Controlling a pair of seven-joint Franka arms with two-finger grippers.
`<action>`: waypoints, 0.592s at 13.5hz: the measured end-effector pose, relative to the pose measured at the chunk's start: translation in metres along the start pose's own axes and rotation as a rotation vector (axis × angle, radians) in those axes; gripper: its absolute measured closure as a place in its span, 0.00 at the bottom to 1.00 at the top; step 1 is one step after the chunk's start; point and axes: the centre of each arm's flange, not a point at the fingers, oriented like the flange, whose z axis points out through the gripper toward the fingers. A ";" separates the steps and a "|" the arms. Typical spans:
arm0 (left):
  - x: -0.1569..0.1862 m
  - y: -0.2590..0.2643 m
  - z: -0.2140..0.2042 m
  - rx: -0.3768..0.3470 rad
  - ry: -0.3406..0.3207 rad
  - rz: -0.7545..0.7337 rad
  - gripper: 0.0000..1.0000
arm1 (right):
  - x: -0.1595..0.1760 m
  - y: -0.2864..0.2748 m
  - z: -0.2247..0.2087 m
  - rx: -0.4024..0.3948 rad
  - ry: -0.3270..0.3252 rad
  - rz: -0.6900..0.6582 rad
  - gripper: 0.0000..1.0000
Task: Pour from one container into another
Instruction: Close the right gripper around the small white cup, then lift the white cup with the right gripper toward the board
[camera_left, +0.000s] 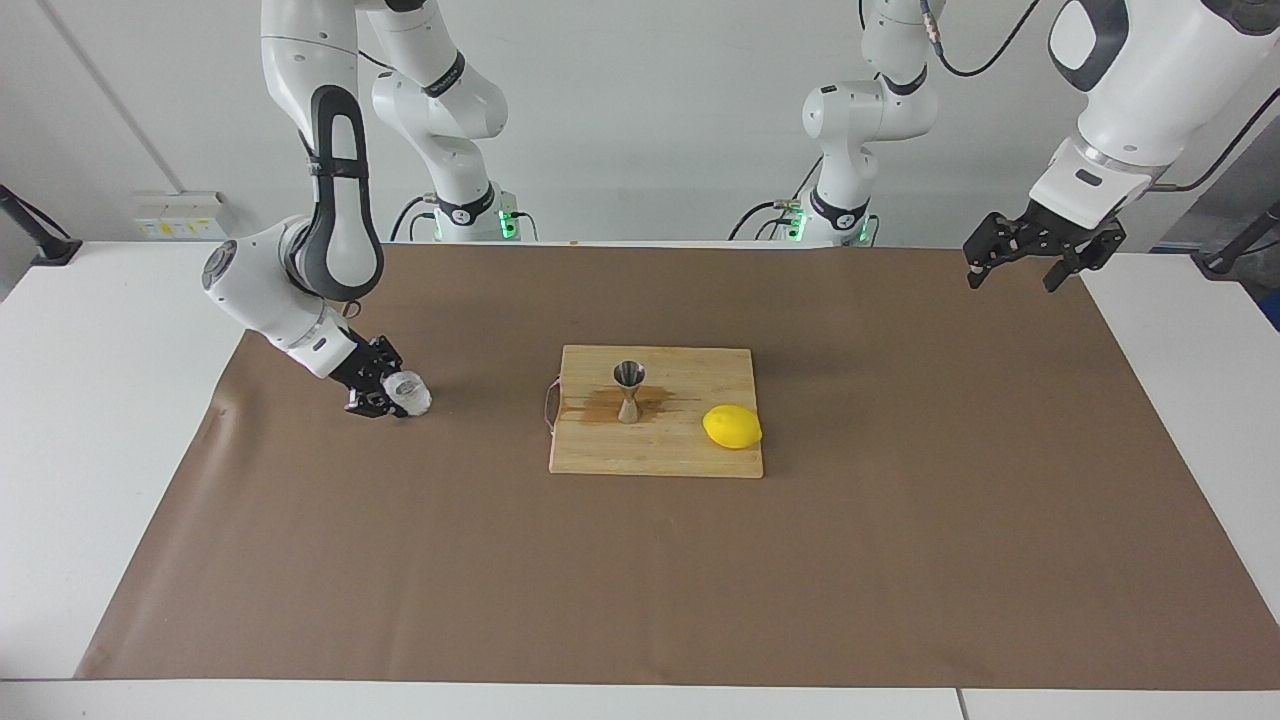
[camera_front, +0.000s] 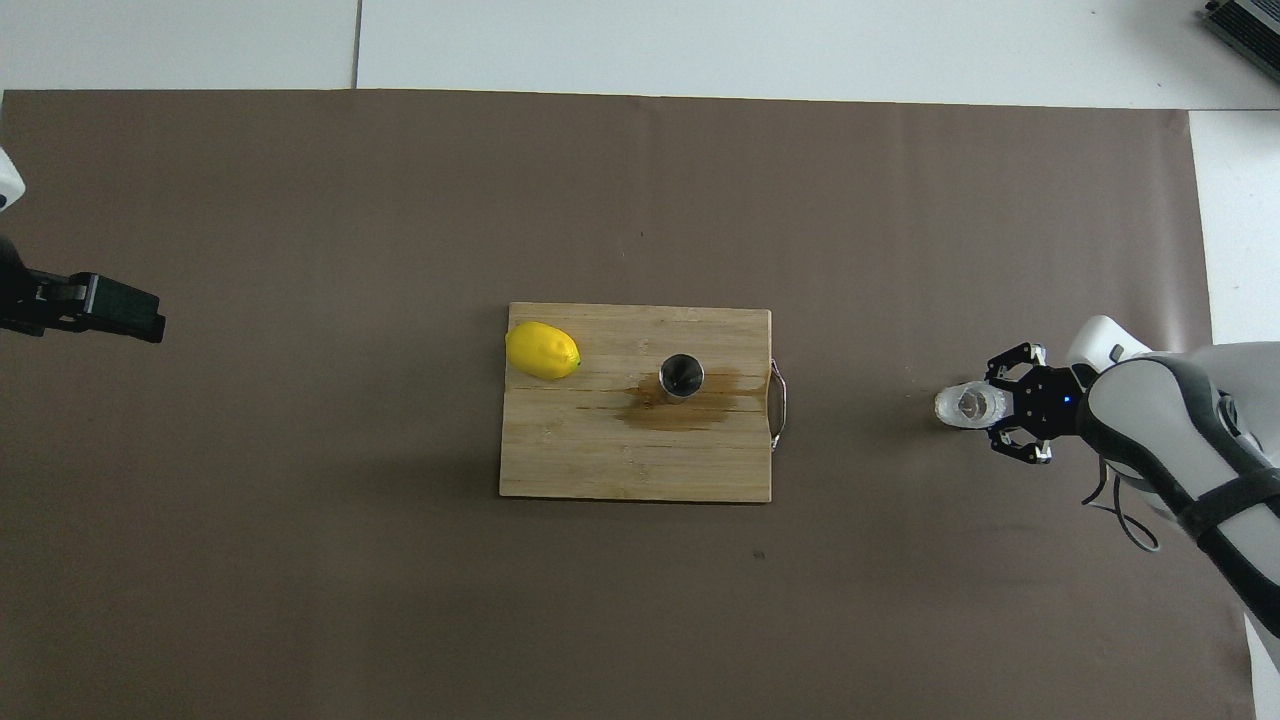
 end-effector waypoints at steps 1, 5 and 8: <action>0.000 -0.001 0.000 0.000 0.000 -0.002 0.00 | 0.005 0.003 -0.001 -0.005 0.003 0.002 0.53; 0.000 -0.002 0.000 0.000 0.000 -0.007 0.00 | 0.041 0.019 -0.013 -0.037 0.010 0.034 0.53; -0.001 -0.014 0.000 0.000 0.000 -0.031 0.00 | 0.074 0.029 -0.026 -0.065 0.015 0.051 0.53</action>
